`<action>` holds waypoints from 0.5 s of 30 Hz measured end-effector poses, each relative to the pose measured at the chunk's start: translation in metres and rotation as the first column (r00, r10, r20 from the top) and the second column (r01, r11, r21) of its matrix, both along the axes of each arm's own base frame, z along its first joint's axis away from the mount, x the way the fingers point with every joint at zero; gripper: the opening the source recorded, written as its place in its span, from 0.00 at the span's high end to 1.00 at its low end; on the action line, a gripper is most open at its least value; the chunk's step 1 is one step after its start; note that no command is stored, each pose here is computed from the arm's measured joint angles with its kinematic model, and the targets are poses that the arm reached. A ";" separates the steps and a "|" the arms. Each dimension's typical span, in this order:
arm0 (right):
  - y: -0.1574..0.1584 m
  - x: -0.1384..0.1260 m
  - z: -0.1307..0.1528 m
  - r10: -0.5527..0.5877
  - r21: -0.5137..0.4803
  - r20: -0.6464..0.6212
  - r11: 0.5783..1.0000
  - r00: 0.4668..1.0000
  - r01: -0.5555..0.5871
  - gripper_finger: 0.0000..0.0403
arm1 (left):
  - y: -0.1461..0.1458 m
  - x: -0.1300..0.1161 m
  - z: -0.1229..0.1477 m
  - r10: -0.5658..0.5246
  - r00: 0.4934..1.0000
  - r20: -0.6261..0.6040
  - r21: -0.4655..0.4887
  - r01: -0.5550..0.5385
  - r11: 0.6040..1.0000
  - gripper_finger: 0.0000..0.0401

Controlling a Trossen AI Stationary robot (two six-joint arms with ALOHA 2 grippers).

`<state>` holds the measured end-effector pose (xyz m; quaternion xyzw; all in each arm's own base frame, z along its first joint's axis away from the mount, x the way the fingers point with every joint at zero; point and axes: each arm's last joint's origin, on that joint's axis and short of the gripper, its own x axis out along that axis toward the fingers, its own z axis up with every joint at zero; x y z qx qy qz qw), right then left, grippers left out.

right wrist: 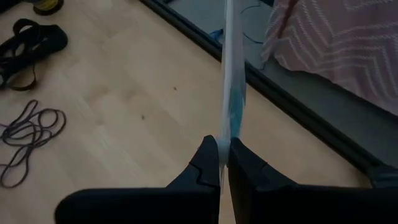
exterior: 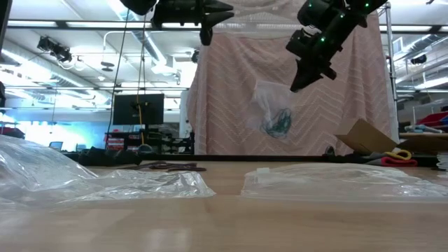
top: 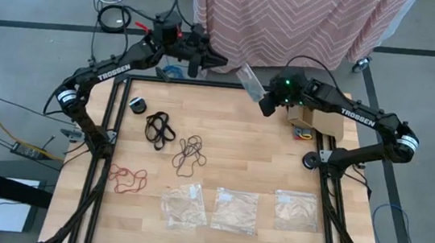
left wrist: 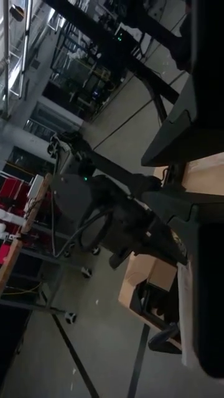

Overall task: Sort rubber bands
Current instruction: Close the top transparent zip bag

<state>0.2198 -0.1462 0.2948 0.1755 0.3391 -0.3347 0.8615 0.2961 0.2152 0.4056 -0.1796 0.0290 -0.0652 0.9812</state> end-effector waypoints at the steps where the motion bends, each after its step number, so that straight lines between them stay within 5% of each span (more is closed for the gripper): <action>1: 0.000 0.000 0.000 0.002 0.002 0.002 1.000 1.000 -0.002 0.98 | 0.000 0.000 0.000 -0.001 1.000 0.000 0.002 0.001 1.000 0.79; 15: 0.000 -0.005 -0.047 -0.045 0.134 -0.136 0.989 0.990 0.064 0.98 | -0.002 0.001 -0.011 -0.010 0.996 -0.091 -0.043 0.006 0.999 0.79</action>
